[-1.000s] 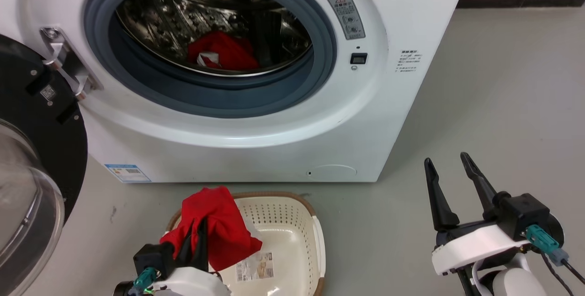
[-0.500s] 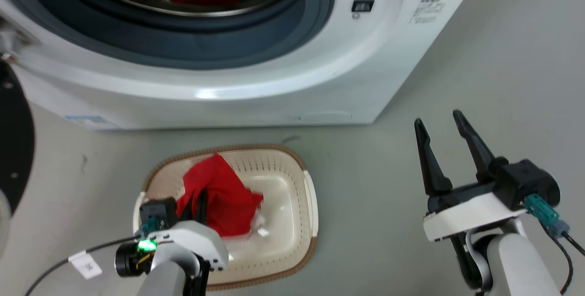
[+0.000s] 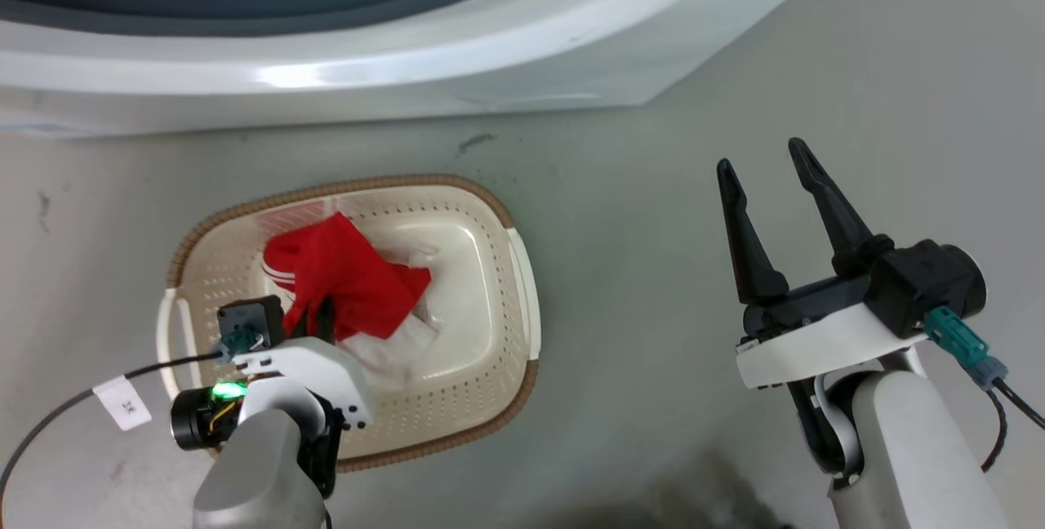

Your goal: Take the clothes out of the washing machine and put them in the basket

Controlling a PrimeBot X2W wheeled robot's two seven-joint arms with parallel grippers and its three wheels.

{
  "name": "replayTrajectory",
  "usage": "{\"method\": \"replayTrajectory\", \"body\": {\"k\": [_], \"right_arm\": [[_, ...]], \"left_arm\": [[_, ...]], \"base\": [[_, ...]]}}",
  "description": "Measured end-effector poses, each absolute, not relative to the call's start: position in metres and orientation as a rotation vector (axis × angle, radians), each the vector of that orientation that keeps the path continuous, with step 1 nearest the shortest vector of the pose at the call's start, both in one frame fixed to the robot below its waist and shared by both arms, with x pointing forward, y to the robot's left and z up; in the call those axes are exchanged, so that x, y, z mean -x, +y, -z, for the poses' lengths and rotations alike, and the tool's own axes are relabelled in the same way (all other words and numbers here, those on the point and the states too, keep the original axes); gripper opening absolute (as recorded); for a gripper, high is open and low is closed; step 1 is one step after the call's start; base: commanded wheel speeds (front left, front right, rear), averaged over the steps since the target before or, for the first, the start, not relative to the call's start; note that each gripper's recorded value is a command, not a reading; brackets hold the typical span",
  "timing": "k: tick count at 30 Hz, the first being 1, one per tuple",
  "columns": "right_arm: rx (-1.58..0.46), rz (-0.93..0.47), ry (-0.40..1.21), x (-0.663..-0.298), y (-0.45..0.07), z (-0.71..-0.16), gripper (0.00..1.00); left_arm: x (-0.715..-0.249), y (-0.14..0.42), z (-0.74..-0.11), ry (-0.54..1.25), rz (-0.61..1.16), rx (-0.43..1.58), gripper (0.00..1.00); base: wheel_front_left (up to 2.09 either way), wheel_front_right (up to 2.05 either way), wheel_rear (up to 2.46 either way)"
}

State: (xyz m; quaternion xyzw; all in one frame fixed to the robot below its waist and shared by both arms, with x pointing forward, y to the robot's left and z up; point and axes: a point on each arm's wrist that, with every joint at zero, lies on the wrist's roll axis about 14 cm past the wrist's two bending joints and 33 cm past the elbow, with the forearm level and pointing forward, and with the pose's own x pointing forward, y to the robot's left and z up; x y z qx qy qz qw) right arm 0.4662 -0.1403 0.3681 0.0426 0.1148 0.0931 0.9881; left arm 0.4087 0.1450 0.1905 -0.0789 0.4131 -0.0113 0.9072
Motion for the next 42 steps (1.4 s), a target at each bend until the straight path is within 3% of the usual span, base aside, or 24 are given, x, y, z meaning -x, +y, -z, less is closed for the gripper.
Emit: {"method": "replayTrajectory", "body": {"k": [9, 10, 11, 12, 13, 26, 42], "right_arm": [[-0.088, -0.182, 0.279, -0.468, -0.143, -0.343, 1.00], [-0.089, -0.184, 0.280, -0.468, -0.142, -0.342, 1.00], [-0.091, -0.186, 0.279, -0.468, -0.142, -0.343, 1.00], [-0.093, -0.186, 0.275, -0.468, -0.141, -0.345, 1.00], [-0.095, -0.185, 0.270, -0.468, -0.142, -0.347, 1.00], [-0.075, -0.167, 0.145, -0.452, -0.147, -0.411, 1.00], [-0.062, -0.159, 0.000, -0.417, -0.149, -0.485, 1.00]], "left_arm": [[-0.400, 0.140, -0.159, 0.949, 0.013, 0.168, 0.00], [-0.402, 0.141, -0.160, 0.944, 0.011, 0.169, 0.04], [-0.405, 0.141, -0.162, 0.933, 0.011, 0.171, 0.22], [-0.409, 0.141, -0.165, 0.919, 0.015, 0.169, 0.54], [-0.412, 0.141, -0.169, 0.905, 0.018, 0.167, 1.00], [-0.426, 0.153, -0.258, 0.668, -0.021, 0.198, 1.00], [-0.437, 0.158, -0.419, 0.187, 0.015, 0.141, 1.00]], "base": [[0.00, 0.00, 0.00], [0.00, 0.00, 0.00], [0.00, 0.00, 0.00], [0.00, 0.00, 0.00], [0.00, 0.00, 0.00], [0.00, 0.00, 0.00], [0.00, 0.00, 0.00]]}}
